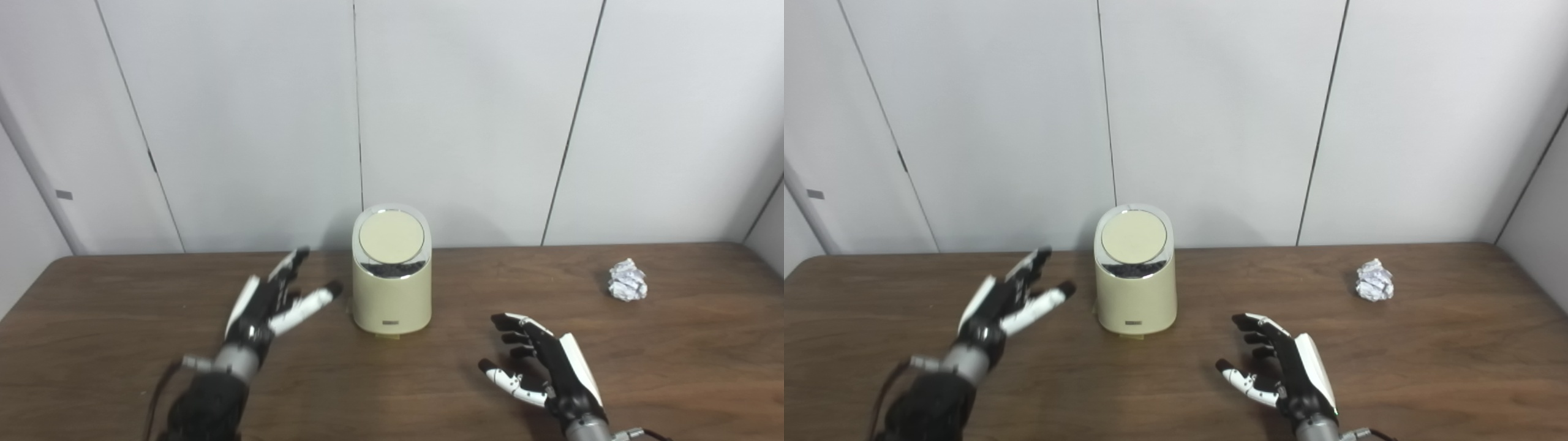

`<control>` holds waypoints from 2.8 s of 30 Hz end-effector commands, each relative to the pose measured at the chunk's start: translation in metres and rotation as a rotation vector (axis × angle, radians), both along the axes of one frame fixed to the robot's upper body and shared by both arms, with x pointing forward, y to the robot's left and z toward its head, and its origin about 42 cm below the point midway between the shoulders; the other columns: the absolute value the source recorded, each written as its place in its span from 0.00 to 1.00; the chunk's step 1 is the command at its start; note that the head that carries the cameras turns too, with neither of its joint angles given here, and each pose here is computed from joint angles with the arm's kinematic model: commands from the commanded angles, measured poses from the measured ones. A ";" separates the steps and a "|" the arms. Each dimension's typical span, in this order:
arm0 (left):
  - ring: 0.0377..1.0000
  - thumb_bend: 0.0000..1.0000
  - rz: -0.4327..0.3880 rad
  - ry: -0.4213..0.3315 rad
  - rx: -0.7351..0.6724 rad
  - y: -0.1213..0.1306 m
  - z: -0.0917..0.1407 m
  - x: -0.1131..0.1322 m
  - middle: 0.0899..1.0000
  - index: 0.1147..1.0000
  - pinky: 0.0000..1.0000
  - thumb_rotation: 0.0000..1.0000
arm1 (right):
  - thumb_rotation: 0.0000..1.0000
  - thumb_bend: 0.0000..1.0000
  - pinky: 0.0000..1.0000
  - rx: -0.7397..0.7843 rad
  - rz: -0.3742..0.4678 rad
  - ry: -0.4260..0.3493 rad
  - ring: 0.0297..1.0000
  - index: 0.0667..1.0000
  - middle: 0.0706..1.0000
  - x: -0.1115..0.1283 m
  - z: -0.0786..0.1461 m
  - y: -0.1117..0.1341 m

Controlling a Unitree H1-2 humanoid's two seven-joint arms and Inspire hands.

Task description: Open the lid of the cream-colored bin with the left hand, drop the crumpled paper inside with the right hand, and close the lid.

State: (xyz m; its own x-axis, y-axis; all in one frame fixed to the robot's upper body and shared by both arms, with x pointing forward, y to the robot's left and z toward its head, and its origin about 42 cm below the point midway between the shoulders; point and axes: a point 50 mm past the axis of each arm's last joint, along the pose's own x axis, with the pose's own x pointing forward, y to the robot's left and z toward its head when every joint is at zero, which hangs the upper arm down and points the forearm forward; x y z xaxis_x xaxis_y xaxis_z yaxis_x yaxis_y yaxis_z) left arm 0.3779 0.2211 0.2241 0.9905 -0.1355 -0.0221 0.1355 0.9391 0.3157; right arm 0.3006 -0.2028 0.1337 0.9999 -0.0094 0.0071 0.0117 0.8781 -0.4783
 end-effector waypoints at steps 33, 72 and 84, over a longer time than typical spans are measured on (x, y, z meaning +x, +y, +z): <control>1.00 0.97 0.048 -0.087 0.289 -0.080 0.086 0.098 1.00 1.00 0.91 0.26 | 0.19 0.28 0.66 -0.019 0.020 0.048 0.75 0.73 0.76 0.002 -0.012 0.016; 1.00 1.00 -0.011 -0.242 0.739 -0.080 0.065 0.093 1.00 1.00 1.00 0.13 | 0.19 0.28 0.66 -0.021 0.019 0.047 0.74 0.72 0.76 0.003 -0.009 0.017; 1.00 1.00 -0.030 -0.314 0.881 -0.087 0.051 0.085 1.00 1.00 1.00 0.16 | 0.20 0.28 0.68 -0.015 0.020 0.053 0.76 0.73 0.77 0.004 -0.007 0.020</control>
